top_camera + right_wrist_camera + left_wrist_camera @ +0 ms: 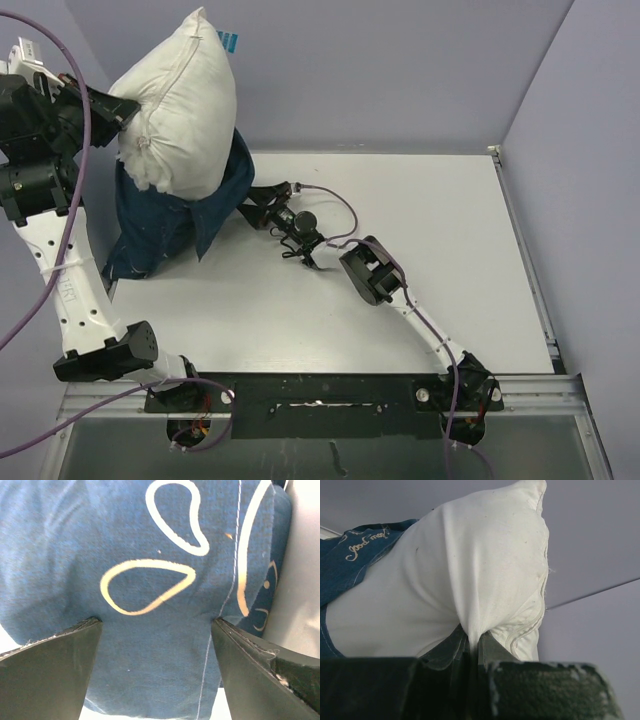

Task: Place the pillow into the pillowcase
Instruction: Stuff the pillow into the pillowcase.

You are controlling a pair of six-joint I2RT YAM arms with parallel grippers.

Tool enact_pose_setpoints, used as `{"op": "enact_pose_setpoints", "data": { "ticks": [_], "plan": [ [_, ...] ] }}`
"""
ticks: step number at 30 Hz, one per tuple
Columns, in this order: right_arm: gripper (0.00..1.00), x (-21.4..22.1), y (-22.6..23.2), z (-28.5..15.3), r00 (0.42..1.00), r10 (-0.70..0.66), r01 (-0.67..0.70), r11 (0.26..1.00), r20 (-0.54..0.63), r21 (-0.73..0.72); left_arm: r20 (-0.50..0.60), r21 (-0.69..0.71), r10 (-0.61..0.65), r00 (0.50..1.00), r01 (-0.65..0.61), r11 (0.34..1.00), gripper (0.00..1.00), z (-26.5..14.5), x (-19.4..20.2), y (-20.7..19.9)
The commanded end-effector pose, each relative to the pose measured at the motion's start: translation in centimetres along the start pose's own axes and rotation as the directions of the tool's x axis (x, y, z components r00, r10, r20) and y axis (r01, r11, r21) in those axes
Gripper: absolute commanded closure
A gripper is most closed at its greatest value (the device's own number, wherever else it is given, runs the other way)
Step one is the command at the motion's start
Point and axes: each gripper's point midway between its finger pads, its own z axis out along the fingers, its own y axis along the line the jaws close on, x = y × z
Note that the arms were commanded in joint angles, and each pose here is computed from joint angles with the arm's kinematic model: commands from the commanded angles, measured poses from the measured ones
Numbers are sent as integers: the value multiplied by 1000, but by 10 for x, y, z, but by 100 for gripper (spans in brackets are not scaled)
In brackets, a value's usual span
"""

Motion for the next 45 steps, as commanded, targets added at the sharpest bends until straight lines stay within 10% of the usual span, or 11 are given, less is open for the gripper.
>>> {"op": "enact_pose_setpoints", "data": {
  "ticks": [1,8,10,15,20,23,36,45],
  "plan": [
    [13,-11,61,7,999,-19,28,980,49,-196,173,128,67,983,-90,988,100,-50,-34,-60],
    [87,-11,91,3,997,-80,76,964,-4,-256,156,120,75,985,-94,988,100,-49,-26,-52],
    [94,-11,92,-1,996,-89,81,970,-26,-231,155,123,75,985,-95,988,100,-48,-26,-51],
    [75,1,89,-36,974,-208,197,973,-85,-122,180,76,61,982,-75,994,100,-43,-30,-39],
    [25,38,82,-87,900,-370,374,927,-232,-28,287,0,16,958,-17,1000,100,-41,-45,-20],
    [3,44,55,-107,942,-246,279,952,-228,128,312,33,-52,949,44,999,100,-33,-48,-18],
    [2,120,47,-93,879,-273,360,917,-390,170,484,-87,-41,874,94,992,100,-83,-94,-35],
    [2,183,78,-92,665,-516,567,819,-541,-83,518,-38,-157,841,205,978,100,-75,-97,-28]
  ]
}}
